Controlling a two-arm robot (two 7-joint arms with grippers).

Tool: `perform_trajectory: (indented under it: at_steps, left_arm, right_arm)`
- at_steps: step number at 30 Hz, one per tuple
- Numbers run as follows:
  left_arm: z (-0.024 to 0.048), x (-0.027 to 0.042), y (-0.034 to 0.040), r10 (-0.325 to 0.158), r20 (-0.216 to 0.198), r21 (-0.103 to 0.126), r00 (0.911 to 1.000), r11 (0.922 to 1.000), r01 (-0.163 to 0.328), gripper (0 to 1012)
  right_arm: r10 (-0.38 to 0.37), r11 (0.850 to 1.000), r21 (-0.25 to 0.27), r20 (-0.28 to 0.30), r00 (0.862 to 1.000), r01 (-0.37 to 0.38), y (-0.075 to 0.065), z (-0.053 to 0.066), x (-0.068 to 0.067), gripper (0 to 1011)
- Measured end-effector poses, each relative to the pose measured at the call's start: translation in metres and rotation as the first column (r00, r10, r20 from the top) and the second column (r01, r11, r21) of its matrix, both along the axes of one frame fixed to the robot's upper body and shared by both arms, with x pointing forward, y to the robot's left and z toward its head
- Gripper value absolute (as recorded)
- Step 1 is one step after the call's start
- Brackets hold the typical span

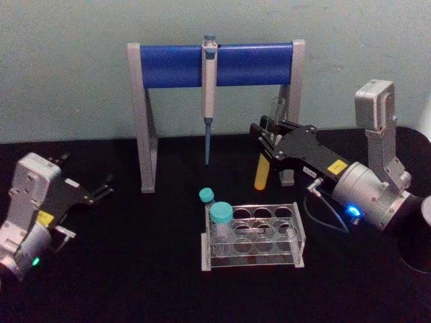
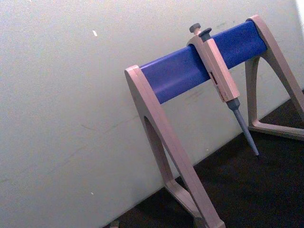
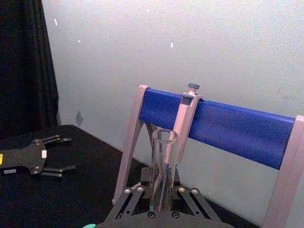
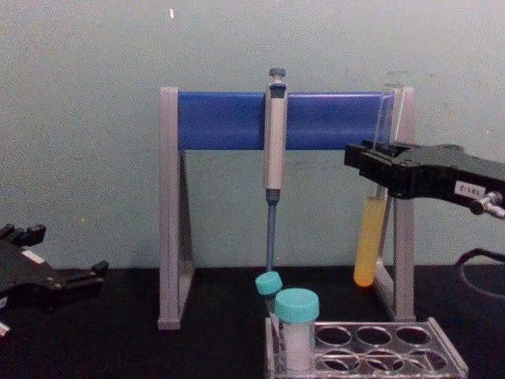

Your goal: Pick up the test tube from the test tube rack, shake it, then place it back into the test tube rack.

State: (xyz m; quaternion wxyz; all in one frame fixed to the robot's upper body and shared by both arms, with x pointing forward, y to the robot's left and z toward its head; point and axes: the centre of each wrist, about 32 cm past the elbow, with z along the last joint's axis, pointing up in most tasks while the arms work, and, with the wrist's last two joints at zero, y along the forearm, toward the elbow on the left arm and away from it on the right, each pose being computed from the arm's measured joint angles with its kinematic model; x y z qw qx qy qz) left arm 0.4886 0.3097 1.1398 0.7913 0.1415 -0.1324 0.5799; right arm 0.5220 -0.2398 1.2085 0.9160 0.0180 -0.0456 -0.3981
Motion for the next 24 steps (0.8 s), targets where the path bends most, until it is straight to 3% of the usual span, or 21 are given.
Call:
perform_trajectory:
  at_steps: [24]
  left_arm:
    - [0.0,0.0,0.0,0.0,0.0,0.0,1.0,1.0,0.0,1010]
  right_arm:
    - [0.027,1.0,-0.006,0.002,1.0,-0.027,-0.0032,0.0009,-0.0091,237]
